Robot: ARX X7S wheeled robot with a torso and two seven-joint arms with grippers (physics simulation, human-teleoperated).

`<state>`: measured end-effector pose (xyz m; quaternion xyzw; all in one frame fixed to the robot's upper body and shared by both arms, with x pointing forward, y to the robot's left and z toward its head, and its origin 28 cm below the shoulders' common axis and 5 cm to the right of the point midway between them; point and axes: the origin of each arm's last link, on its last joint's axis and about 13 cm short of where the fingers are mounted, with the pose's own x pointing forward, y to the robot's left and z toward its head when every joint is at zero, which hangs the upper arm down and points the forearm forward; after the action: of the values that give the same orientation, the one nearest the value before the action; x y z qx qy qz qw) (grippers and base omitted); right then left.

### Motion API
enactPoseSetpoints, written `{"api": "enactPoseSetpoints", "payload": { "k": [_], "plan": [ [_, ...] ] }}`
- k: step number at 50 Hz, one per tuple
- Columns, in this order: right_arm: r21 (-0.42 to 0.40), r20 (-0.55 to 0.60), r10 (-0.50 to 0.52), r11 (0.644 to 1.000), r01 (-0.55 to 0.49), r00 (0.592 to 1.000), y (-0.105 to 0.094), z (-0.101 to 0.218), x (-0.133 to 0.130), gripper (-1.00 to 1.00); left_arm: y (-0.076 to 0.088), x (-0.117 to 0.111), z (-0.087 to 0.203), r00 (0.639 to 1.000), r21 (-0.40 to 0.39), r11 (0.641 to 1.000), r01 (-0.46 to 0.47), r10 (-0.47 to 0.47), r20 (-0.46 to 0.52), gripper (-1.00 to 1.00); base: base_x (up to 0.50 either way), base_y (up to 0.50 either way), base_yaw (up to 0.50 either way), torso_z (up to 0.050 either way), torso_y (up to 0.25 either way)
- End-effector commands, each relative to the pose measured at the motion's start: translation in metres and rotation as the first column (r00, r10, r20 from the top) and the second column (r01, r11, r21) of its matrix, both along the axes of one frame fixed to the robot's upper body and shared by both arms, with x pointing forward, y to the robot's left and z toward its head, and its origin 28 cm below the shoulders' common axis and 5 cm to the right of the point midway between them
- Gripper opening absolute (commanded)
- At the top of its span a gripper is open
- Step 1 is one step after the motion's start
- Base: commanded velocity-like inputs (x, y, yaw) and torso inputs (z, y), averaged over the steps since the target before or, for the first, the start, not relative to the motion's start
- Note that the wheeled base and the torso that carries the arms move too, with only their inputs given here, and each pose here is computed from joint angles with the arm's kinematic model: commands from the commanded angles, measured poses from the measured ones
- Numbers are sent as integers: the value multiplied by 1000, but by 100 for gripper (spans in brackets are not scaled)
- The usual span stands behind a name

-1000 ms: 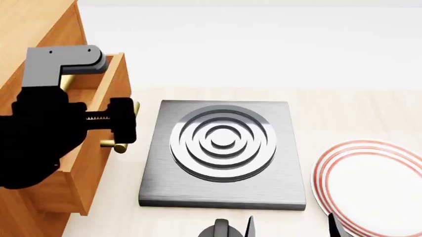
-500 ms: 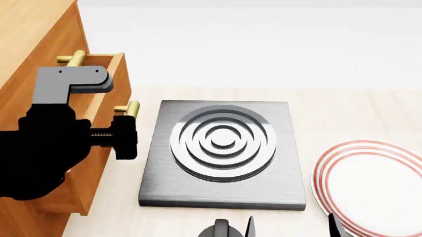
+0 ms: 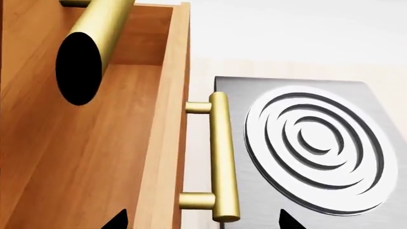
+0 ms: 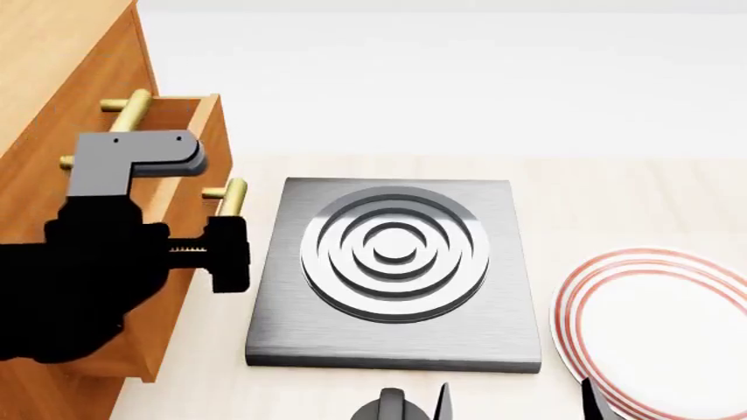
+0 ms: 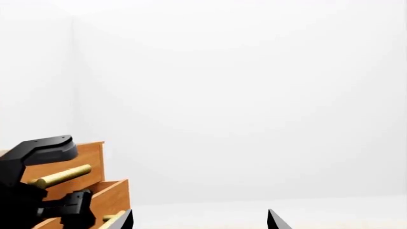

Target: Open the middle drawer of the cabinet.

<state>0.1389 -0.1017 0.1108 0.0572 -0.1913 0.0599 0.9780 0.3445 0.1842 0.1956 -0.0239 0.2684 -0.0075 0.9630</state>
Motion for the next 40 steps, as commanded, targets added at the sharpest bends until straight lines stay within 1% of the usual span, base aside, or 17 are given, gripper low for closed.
{"api": "enactPoseSetpoints", "payload": {
  "k": [1,20,31,40],
  "plan": [
    [1,0,-2,1000,2,1000,0,0,0,100,-8,-1,0,1000,-10,1000,27,-27,-5,100,0,0,0,0,0],
    [2,0,-4,1000,4,1000,-1,0,0,100,-17,-4,-2,999,-24,998,54,-55,-4,100,0,0,0,0,0],
    [3,2,-5,1000,5,1000,-1,0,0,100,-25,-6,-2,997,-41,996,79,-79,2,100,0,0,0,0,0],
    [4,4,-7,1000,7,1000,-2,1,-1,100,-39,-6,0,992,-56,991,122,-122,9,100,0,0,0,0,0]
  ]
}}
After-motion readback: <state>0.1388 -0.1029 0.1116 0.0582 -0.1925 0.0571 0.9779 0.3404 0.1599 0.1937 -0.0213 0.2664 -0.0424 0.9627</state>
